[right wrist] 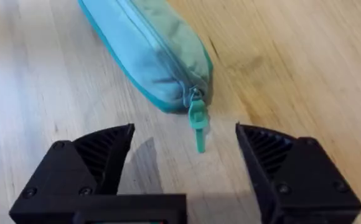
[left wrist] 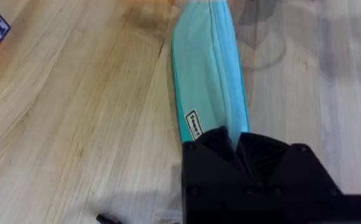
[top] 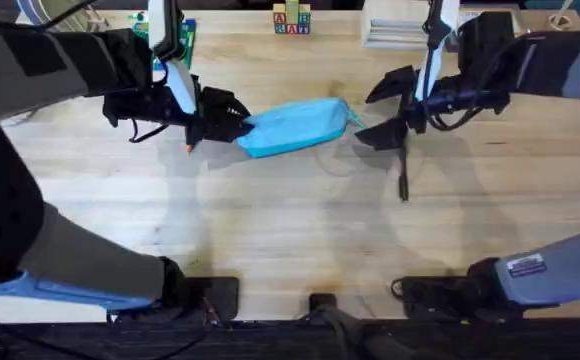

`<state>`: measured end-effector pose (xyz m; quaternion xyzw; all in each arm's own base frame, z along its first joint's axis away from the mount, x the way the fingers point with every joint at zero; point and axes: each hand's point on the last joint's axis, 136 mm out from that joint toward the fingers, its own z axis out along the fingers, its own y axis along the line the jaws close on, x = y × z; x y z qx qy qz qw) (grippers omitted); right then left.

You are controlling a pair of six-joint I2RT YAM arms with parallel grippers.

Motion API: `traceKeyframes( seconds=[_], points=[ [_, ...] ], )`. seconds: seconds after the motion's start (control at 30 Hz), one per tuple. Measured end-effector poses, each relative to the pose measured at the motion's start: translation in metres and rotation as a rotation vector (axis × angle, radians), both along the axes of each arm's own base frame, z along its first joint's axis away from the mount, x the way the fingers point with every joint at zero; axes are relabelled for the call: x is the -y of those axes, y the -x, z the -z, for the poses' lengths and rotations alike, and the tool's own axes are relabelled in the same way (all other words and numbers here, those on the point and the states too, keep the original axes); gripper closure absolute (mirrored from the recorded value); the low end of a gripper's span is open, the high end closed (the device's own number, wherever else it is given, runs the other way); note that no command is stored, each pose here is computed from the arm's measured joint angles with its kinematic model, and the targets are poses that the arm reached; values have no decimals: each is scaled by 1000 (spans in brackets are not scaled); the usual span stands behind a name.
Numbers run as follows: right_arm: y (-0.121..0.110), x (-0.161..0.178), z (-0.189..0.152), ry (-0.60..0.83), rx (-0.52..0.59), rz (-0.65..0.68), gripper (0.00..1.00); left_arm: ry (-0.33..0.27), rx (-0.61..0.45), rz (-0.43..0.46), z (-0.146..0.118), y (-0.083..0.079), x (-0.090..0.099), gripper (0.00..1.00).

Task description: Unzip the bag, pick up the pens from the table one at a time and place them inside, then zip the bag closed.

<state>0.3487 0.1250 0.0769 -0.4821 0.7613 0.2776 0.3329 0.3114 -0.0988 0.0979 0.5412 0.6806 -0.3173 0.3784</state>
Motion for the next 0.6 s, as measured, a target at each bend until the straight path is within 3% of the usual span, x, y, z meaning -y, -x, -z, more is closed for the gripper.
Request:
traceKeyframes(
  seconds=[0.6],
  points=[
    [-3, -16, 16, 0, 6, -49, 43, 0, 0, 0, 0, 0, 0, 958]
  ],
)
